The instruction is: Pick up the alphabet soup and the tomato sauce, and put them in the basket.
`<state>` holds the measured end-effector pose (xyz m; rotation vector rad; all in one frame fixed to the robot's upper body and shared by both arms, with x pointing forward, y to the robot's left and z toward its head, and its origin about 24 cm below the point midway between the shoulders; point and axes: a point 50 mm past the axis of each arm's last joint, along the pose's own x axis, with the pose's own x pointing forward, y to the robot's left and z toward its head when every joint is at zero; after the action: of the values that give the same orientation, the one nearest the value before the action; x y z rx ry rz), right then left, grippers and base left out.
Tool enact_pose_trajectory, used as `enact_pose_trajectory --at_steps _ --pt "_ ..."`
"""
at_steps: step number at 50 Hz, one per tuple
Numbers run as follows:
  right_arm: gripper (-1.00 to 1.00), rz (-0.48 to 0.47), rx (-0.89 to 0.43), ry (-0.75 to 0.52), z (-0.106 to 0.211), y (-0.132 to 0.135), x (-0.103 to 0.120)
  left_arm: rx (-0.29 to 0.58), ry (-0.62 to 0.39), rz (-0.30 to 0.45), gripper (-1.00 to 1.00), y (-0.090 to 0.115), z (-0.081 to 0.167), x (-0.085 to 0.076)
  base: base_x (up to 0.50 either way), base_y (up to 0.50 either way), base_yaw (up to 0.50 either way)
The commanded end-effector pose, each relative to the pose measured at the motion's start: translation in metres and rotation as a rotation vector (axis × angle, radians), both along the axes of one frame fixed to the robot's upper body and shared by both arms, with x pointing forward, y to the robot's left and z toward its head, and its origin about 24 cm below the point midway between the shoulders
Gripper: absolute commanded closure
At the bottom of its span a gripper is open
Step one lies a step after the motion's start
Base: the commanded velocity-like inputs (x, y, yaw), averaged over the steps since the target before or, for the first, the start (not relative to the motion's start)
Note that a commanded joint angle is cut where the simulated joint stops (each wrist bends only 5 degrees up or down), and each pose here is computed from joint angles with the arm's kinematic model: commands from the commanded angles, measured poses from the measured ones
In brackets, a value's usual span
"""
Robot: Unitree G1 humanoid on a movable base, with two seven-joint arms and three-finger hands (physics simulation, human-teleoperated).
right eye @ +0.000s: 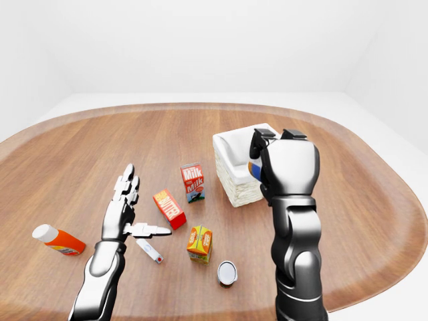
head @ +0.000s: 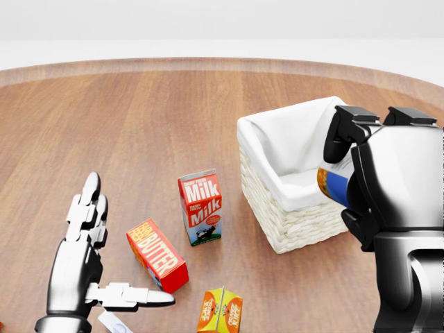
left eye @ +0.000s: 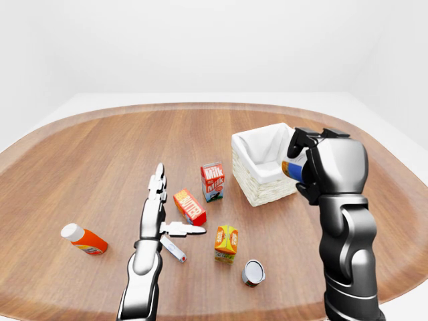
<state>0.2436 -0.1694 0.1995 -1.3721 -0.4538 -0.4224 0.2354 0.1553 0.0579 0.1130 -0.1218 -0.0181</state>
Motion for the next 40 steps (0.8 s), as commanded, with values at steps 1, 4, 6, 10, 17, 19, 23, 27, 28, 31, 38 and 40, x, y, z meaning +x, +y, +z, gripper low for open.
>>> enact_pose_trajectory --at_steps 1,4,6,10,17,19,23,27,28,31,38,40 --pt "1.00 0.014 -0.014 -0.034 0.015 0.003 0.014 -0.001 0.003 -0.004 -1.00 0.000 -0.001 0.001 0.00 0.00 0.00" --pt "1.00 0.021 -0.028 -0.031 0.019 0.006 0.017 0.000 0.004 -0.006 -1.00 0.000 -0.001 0.001 0.00 0.00 0.00" --pt "1.00 0.019 -0.032 -0.029 0.020 0.005 0.020 0.000 0.011 -0.006 -1.00 0.000 -0.002 0.001 0.00 0.00 0.00" --pt "1.00 0.016 -0.043 -0.020 0.023 0.004 0.027 0.002 0.011 -0.006 -1.00 0.000 -0.003 0.001 0.00 0.00 0.00" --pt "1.00 0.014 -0.058 -0.007 0.027 0.004 0.036 0.005 0.011 -0.007 -1.00 -0.001 -0.002 0.000 0.00 0.00 0.00" --pt "1.00 0.025 -0.047 -0.004 0.028 0.004 0.039 0.005 0.008 -0.007 -1.00 -0.001 -0.002 0.000 0.00 0.00 0.00" --pt "1.00 0.030 -0.058 0.000 0.029 0.007 0.047 0.005 0.006 -0.008 -1.00 -0.001 -0.001 0.000 0.00 0.00 0.00" --pt "1.00 0.023 -0.083 0.017 0.028 0.010 0.056 0.005 0.000 -0.007 -1.00 -0.001 0.000 0.000 0.00 0.00 0.00" --pt "1.00 0.021 -0.089 0.021 0.029 0.010 0.059 0.005 0.003 -0.008 -1.00 -0.001 -0.001 0.000 0.00 0.00 0.00" --pt "1.00 0.015 -0.093 0.027 0.030 0.010 0.065 0.009 0.009 -0.007 -1.00 -0.001 -0.002 0.001 0.00 0.00 0.00" --pt "1.00 0.004 -0.132 0.053 0.029 0.014 0.080 0.009 0.013 -0.007 -1.00 0.000 -0.003 0.001 0.00 0.00 0.00" --pt "1.00 0.002 -0.139 0.060 0.030 0.016 0.085 0.009 0.004 -0.007 -1.00 0.000 -0.001 0.001 0.00 0.00 0.00"
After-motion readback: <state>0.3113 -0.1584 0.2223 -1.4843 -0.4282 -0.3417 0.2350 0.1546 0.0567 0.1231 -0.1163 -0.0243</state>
